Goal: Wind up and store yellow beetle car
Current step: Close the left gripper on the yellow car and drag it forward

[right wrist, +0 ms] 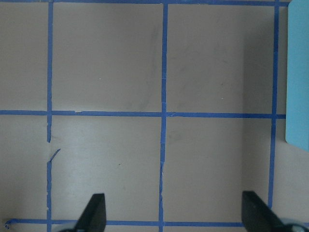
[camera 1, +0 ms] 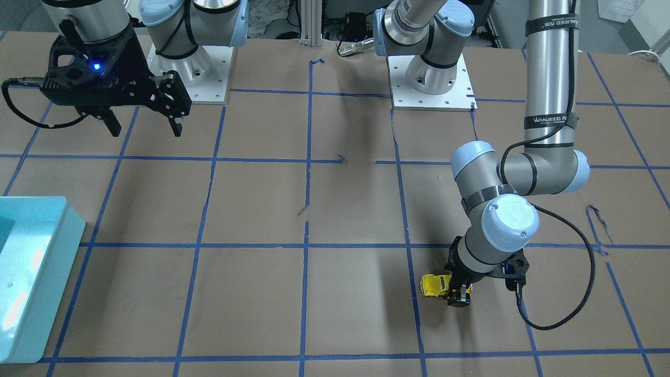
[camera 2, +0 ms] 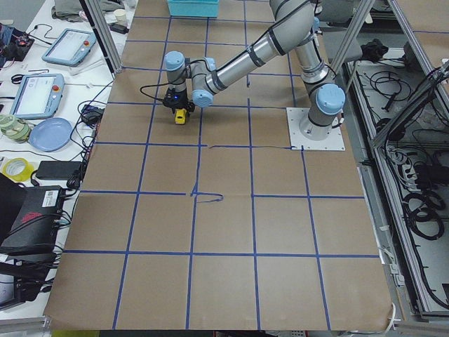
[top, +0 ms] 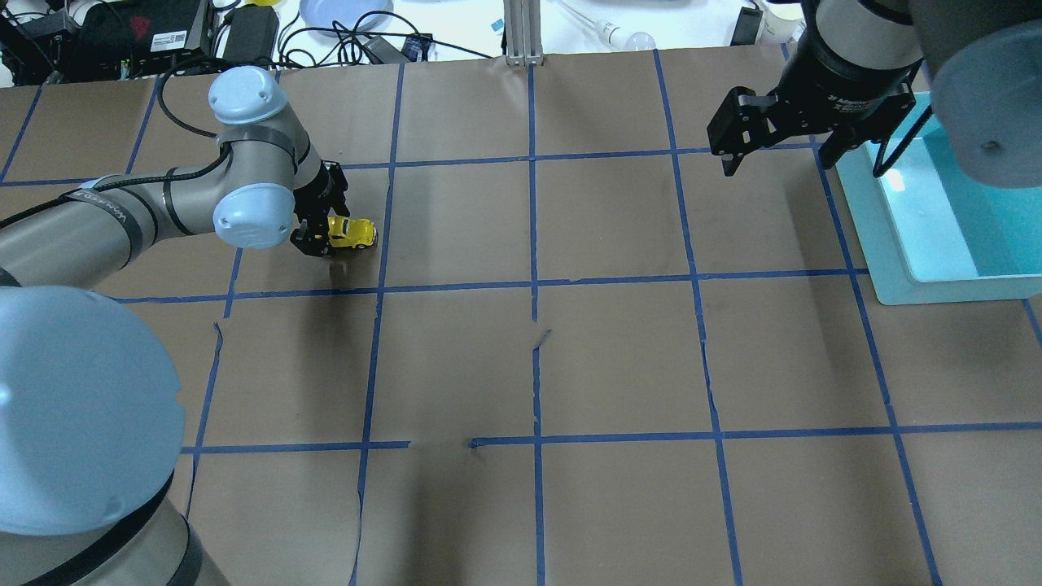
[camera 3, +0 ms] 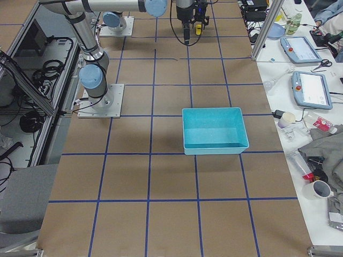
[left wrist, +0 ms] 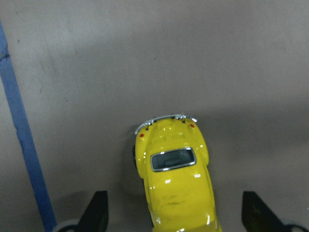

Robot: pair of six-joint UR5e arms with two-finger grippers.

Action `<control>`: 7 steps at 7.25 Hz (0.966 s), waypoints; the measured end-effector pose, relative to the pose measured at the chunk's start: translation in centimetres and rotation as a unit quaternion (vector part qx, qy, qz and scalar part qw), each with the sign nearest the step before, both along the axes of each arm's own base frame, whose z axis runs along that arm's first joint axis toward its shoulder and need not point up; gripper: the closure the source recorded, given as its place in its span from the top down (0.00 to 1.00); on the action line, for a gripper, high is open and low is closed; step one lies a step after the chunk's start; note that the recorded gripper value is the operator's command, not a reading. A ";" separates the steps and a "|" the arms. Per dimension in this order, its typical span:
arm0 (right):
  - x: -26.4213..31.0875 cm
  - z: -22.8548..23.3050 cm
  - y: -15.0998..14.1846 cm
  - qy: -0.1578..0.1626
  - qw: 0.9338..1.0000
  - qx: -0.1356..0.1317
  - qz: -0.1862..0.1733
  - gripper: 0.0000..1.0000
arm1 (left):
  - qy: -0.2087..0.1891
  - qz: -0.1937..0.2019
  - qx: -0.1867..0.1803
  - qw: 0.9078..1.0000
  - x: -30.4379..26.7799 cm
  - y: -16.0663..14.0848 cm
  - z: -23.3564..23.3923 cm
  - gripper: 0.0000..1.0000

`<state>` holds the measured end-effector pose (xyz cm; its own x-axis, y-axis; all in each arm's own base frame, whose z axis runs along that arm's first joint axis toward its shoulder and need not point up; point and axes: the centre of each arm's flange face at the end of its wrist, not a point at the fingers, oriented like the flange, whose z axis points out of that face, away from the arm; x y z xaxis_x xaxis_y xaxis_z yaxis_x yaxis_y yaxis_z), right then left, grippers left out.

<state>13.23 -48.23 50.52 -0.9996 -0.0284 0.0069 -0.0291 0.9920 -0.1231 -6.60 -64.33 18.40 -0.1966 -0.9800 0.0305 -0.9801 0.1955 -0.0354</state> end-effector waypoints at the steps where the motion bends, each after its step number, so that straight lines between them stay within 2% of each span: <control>1: 0.0 0.0 0.0 0.000 1.000 0.000 0.000 1.00 | 0.001 0.003 -0.001 1.000 0.0 0.0 0.1 0.00; 4: 0.0 0.0 0.0 0.000 1.000 0.000 0.000 1.00 | 0.005 0.011 -0.011 1.000 -0.1 -0.1 1.4 0.00; 5: 0.0 0.0 0.0 0.000 1.000 0.000 0.000 1.00 | 0.016 0.027 -0.020 0.999 -0.7 -0.2 2.5 0.00; 7: 0.1 0.0 0.0 0.000 1.000 0.000 0.001 1.00 | 0.069 0.078 -0.026 0.994 -3.5 -0.1 3.4 0.00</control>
